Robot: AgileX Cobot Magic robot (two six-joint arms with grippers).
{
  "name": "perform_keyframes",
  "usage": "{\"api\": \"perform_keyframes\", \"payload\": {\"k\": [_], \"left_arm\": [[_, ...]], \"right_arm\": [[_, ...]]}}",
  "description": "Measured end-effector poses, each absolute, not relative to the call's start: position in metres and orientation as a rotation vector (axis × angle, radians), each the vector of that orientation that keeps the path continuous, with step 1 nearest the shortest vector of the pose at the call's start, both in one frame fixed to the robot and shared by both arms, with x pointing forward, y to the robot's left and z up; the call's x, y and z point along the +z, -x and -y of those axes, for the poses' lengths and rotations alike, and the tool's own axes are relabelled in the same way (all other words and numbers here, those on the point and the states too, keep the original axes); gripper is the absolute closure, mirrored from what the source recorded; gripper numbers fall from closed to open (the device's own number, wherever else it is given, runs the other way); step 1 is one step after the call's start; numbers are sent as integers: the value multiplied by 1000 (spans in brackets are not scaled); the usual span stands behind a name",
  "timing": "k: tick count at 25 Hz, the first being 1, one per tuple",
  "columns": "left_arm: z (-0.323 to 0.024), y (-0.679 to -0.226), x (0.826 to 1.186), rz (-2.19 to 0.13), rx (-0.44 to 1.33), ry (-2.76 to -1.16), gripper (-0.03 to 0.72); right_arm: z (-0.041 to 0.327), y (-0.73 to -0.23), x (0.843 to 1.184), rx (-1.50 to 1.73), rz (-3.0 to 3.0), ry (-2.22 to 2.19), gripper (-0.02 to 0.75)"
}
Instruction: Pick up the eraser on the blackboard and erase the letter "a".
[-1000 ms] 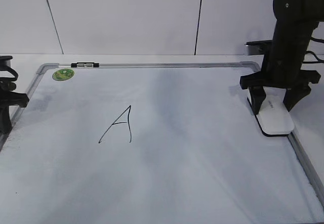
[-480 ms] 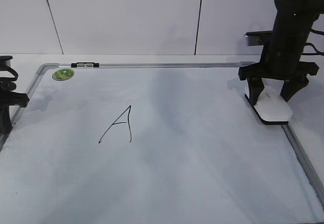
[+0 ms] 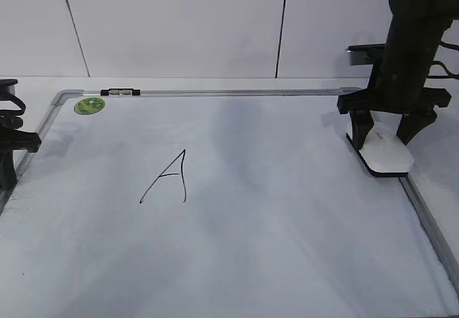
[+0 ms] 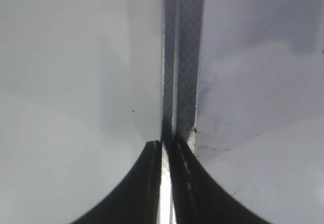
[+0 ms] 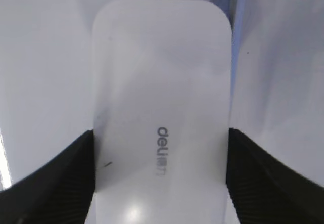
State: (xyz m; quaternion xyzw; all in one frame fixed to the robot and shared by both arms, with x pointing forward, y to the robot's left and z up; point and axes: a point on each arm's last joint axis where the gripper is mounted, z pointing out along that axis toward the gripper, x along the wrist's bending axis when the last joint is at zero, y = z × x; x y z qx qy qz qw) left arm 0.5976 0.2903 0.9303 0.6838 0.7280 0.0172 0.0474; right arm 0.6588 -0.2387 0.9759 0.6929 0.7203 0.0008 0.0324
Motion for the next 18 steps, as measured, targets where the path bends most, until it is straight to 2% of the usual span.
{"api": "perform_keyframes", "payload": {"k": [18], "left_arm": [[-290,-598,930,-2220,52,-2086,635]], "right_arm": [[237,-659,976,17,-2219,-2149,151]]}}
